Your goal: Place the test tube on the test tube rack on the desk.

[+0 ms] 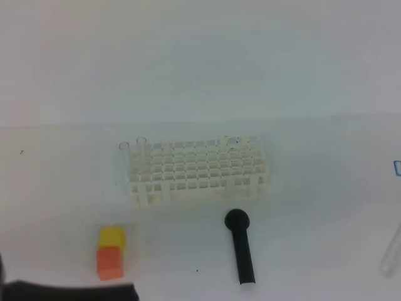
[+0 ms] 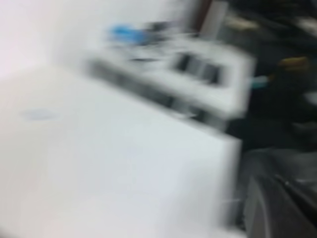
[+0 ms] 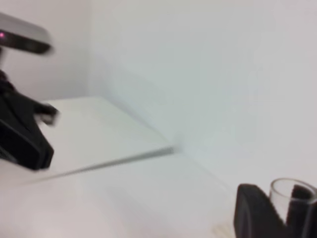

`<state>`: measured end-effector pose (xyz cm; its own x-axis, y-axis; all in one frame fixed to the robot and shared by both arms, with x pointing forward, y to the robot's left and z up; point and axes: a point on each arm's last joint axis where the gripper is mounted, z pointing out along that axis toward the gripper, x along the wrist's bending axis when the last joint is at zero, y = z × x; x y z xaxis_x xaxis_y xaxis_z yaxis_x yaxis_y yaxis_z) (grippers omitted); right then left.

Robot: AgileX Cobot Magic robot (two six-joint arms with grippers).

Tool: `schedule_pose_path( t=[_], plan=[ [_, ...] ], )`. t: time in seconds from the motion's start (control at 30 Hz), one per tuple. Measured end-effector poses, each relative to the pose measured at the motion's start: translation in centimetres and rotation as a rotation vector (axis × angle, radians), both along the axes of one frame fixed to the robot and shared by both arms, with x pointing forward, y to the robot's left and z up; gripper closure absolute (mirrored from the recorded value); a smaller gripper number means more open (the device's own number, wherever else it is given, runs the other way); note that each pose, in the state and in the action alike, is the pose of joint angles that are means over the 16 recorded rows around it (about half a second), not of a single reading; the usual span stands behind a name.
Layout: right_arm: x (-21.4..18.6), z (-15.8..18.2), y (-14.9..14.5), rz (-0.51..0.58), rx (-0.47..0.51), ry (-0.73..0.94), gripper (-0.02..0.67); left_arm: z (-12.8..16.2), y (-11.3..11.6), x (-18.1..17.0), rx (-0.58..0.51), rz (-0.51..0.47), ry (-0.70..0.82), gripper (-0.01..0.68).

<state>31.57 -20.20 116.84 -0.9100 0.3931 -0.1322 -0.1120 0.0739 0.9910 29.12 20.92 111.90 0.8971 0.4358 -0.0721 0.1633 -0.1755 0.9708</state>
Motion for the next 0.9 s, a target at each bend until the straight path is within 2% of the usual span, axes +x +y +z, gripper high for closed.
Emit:
schedule_pose_path(
  t=[0.23,0.43,0.63,0.9],
  plan=[
    [2.0,-3.5,0.2,-0.078,-0.053,0.082,0.527,-0.4,2.2,2.3,0.208,0.280,-0.210,0.673],
    [2.9,-5.0,0.5,-0.084,-0.086,0.125,0.527,-0.1,3.0,3.5,0.255,0.422,-0.272,0.673],
    [3.1,-5.3,0.6,-0.071,-0.097,0.143,0.527,-0.4,3.1,3.9,0.198,0.485,-0.238,0.673],
    [3.1,-5.4,0.7,-0.060,-0.099,0.144,0.527,-1.5,2.8,4.0,0.162,0.480,-0.213,0.673]
  ],
)
